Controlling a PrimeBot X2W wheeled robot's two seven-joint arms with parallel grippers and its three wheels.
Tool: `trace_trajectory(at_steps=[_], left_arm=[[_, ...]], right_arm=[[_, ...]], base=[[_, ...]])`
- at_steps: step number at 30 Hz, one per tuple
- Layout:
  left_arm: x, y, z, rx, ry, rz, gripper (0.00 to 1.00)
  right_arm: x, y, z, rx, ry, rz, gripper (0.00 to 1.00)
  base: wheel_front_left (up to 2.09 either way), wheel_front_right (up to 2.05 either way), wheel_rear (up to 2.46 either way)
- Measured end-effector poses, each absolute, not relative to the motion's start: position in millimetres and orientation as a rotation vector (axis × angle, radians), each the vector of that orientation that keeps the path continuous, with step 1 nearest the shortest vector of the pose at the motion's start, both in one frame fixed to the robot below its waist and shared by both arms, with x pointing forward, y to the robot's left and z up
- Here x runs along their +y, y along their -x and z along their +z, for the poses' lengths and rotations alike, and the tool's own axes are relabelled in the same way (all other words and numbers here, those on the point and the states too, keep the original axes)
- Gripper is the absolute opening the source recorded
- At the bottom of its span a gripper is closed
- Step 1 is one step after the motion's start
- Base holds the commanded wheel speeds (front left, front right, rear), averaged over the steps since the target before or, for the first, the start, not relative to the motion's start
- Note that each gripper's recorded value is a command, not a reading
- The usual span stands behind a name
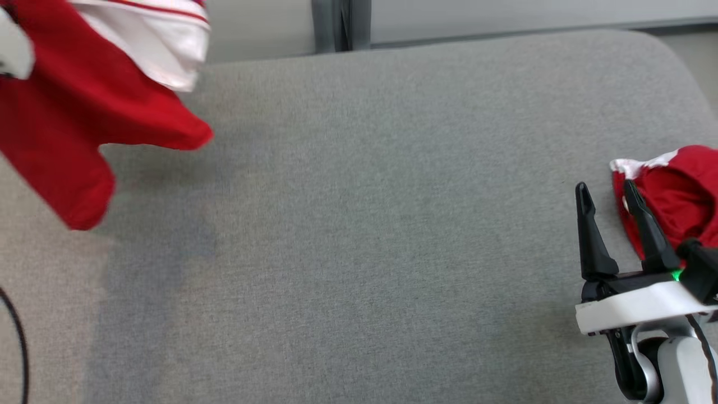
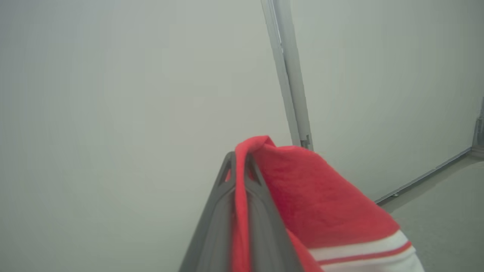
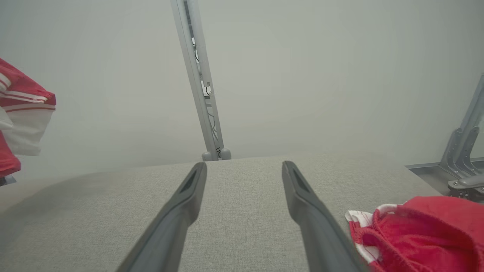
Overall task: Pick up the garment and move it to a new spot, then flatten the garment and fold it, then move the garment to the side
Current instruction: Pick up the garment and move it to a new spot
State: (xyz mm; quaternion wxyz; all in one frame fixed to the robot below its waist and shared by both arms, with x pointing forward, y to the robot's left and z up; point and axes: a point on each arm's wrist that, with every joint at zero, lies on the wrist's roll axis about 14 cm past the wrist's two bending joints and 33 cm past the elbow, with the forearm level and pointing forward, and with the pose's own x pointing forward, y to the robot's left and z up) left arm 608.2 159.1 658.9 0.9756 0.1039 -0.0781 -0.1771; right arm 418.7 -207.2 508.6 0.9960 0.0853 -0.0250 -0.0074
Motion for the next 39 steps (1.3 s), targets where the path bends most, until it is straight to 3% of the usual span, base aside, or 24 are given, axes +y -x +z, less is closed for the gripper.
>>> trace_trajectory(at_steps=[8, 21, 30, 34, 39], left_arm=[[47.9, -530.1, 687.8, -0.244, -0.167, -0.736, 0.0], [-52.9, -460.1, 576.0, -0.002, -0.141, -1.159, 0.0], [-95.4, -468.9, 592.8, -0.171, -0.202, -1.279, 0.0], [-94.2, -472.7, 548.9, -0.099, -0.379, -1.287, 0.0], [-77.4, -509.9, 518.1, -0.038, -0.405, -1.198, 0.0]], right_arm=[[-225.7, -386.9, 533.8, -0.104, -0.167, -0.067, 1.0], [-226.6, -385.6, 525.9, -0.076, -0.186, -0.072, 1.0], [-217.9, -395.1, 511.3, -0.046, -0.212, -0.049, 1.0], [-215.8, -397.7, 504.3, -0.031, -0.223, -0.044, 1.0], [-208.7, -403.4, 493.8, -0.001, -0.228, -0.022, 1.0]], base=[[0.0, 0.0, 0.0], [0.0, 0.0, 0.0], [0.0, 0.0, 0.0], [0.0, 0.0, 0.0], [0.0, 0.0, 0.0]])
